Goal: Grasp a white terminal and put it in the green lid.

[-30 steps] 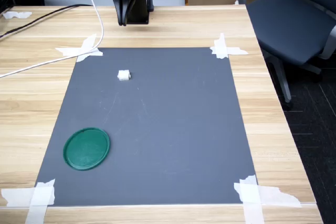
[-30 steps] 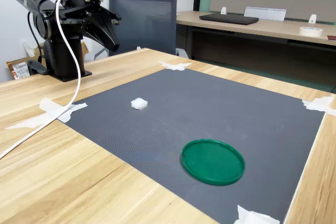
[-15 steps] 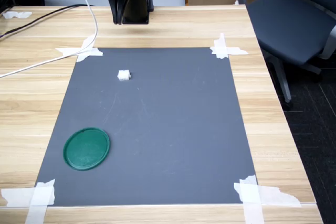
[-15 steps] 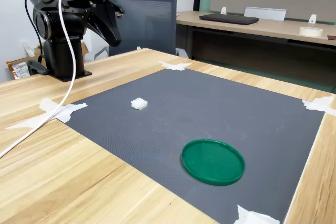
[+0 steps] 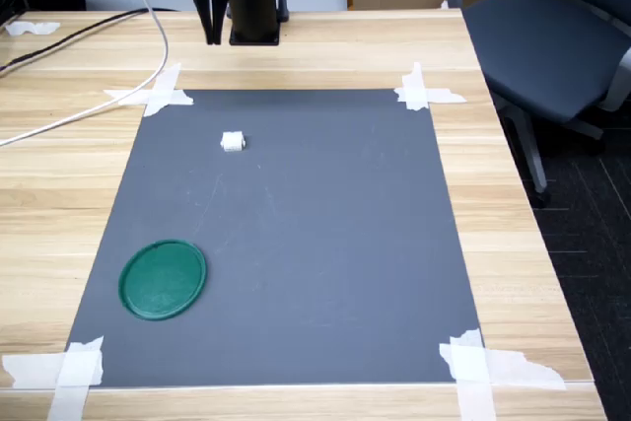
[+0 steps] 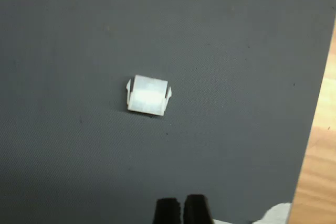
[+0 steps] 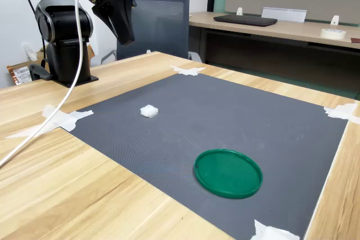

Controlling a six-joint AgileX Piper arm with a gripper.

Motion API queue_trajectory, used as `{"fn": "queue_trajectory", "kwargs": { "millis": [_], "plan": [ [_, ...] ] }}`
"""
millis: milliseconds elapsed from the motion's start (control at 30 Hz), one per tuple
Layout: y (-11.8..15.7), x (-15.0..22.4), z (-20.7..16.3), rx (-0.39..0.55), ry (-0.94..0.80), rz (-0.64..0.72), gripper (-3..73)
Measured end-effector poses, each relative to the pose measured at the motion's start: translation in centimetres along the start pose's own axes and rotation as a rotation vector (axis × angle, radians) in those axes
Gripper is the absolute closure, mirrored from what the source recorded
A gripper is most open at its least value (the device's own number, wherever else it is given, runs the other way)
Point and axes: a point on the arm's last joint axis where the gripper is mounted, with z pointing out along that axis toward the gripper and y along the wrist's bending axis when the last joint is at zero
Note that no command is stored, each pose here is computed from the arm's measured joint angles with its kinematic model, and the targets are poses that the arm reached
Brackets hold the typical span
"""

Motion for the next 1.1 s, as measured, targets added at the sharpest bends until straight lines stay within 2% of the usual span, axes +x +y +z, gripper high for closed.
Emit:
{"fn": "queue_trajectory", "kwargs": {
  "millis": [267,400,533,733,1000,1100],
  "plan": [
    [-0.1,-0.5,1.1,-0.076,0.074,-0.251,72.4],
    [-0.1,-0.6,1.8,-0.112,0.103,-0.266,71.6],
    [-0.1,-0.8,2.2,-0.121,0.115,-0.244,67.6],
    [-0.2,-0.9,2.8,-0.126,0.131,-0.190,54.1],
    [-0.2,-0.8,4.0,-0.150,0.183,-0.115,27.0],
    [-0.2,-0.8,4.5,-0.160,0.203,-0.111,19.5]
  ]
}}
